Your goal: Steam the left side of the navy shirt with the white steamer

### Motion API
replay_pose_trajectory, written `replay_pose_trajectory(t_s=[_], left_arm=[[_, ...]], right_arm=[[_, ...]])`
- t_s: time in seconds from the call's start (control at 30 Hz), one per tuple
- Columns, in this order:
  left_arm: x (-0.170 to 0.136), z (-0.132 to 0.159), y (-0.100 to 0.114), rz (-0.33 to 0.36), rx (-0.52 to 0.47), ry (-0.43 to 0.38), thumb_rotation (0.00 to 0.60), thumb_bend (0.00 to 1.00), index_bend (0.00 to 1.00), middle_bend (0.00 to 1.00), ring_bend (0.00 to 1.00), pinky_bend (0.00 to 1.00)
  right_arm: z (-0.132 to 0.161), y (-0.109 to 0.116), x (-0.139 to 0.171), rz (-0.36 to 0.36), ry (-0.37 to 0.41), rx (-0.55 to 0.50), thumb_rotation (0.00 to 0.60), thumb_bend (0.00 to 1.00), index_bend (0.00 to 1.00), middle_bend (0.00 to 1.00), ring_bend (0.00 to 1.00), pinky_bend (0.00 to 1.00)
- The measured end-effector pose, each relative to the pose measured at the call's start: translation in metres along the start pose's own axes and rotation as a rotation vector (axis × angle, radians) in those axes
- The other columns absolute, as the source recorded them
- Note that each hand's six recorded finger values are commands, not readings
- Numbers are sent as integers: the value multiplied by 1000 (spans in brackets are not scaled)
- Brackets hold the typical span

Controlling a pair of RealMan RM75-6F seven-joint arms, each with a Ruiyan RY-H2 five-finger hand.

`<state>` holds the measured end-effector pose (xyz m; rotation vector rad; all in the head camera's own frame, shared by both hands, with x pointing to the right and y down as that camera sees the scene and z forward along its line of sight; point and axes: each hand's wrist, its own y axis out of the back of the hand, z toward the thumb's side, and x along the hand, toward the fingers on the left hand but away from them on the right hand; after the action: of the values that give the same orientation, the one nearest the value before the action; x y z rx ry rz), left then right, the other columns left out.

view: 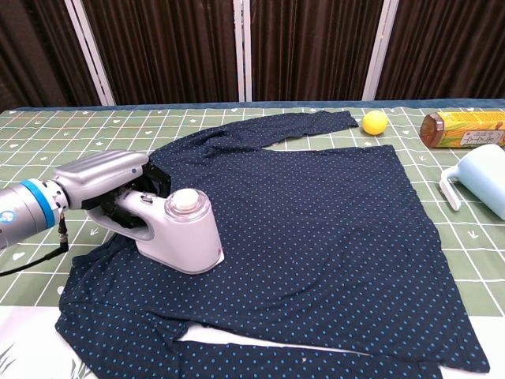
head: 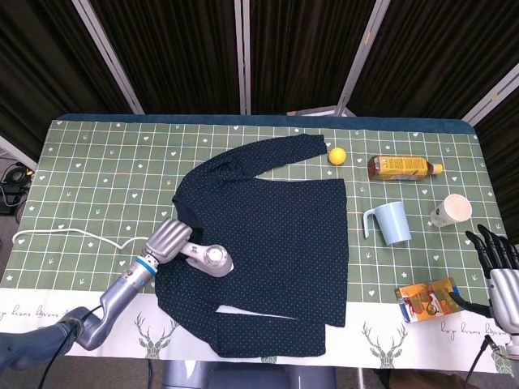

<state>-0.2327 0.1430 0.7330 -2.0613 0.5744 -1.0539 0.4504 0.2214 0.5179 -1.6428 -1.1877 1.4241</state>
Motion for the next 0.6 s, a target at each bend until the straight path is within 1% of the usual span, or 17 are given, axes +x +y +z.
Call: replay_pose_trajectory(t_s=[0.2,0.6], left_arm=[[2,12,-3,-7,-14,-25,600,571,919,862,769,997],[11,52,-11,-23,-14,-99,600,571,919,863,769,997]], right_arm=[[0,0,0,-1,1,-2,600,0,0,0,0,0],[-1,2,1,-2,3,-12,600,0,0,0,0,0]])
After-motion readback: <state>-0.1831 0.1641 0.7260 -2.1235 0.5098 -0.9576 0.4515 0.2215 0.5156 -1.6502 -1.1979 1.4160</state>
